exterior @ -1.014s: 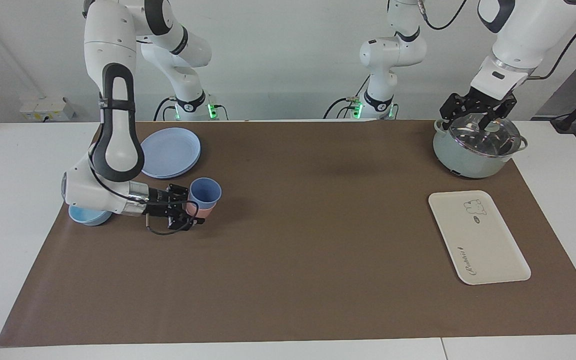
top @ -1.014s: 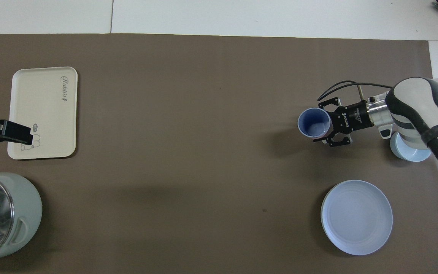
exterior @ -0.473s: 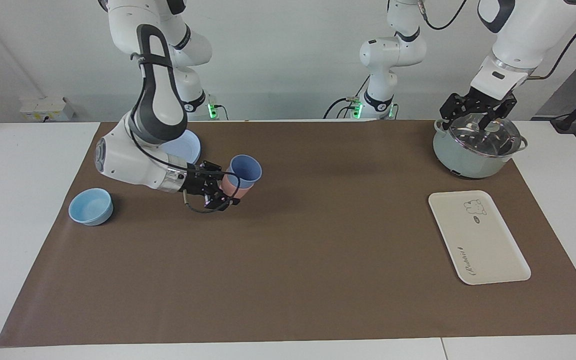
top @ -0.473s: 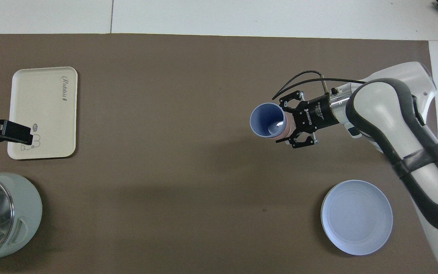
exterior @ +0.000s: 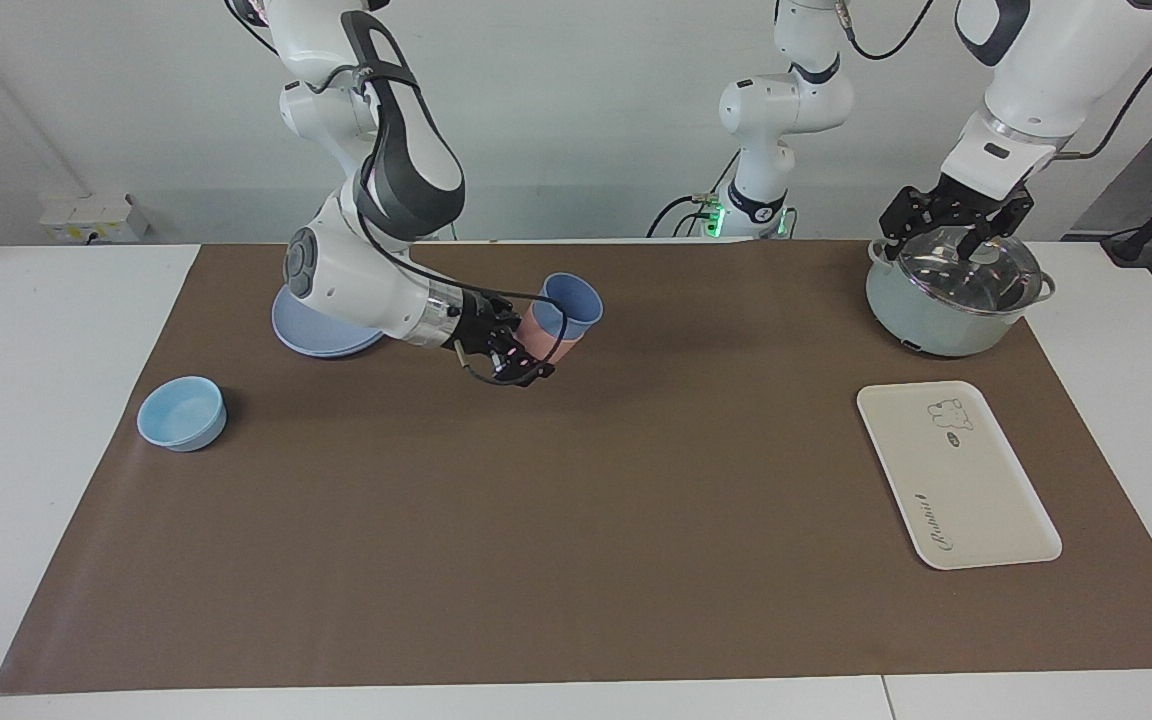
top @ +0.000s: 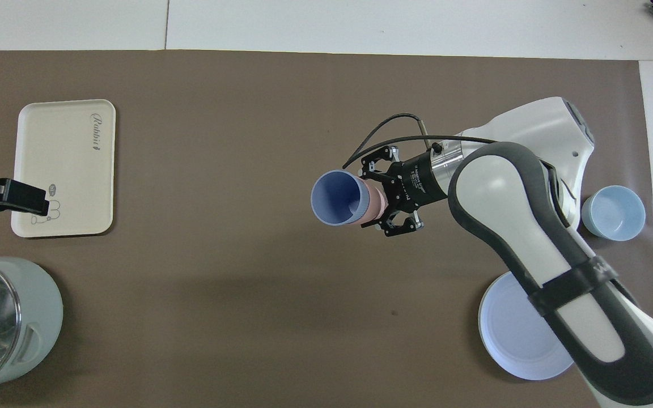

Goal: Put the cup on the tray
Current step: 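Pull the blue cup out with the left gripper while the right gripper holds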

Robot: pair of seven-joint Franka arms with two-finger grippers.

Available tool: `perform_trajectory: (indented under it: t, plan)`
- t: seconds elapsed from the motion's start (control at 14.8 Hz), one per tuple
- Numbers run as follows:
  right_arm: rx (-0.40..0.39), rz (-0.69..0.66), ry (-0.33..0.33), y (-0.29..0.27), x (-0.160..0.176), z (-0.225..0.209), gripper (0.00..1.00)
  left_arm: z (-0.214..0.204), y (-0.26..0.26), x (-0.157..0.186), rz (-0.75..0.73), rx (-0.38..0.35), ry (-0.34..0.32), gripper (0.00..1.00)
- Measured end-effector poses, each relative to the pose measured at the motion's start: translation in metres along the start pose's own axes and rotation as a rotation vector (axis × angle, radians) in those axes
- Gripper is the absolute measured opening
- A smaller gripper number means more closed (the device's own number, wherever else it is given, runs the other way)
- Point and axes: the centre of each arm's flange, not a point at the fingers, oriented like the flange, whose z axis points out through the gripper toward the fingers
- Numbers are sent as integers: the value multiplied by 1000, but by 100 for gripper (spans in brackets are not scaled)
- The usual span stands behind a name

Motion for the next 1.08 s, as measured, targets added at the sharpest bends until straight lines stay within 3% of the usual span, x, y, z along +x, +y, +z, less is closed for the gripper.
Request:
perform_trajectory:
  t: [0.27, 0.41, 0.61, 0.81, 1.08]
  plan:
    - [66, 54, 32, -7, -24, 15, 77, -1, 2, 1, -20, -14, 12, 100]
    - [93, 68, 42, -9, -36, 22, 77, -5, 20, 7, -142, -67, 53, 100]
    - [102, 70, 44, -10, -40, 24, 77, -6, 95, 15, -322, -194, 116, 100]
    - [106, 68, 43, -11, -41, 22, 77, 16, 163, 16, -449, -401, 161, 100]
    - [107, 67, 43, -11, -42, 21, 77, 51, 221, 3, -518, -541, 149, 100]
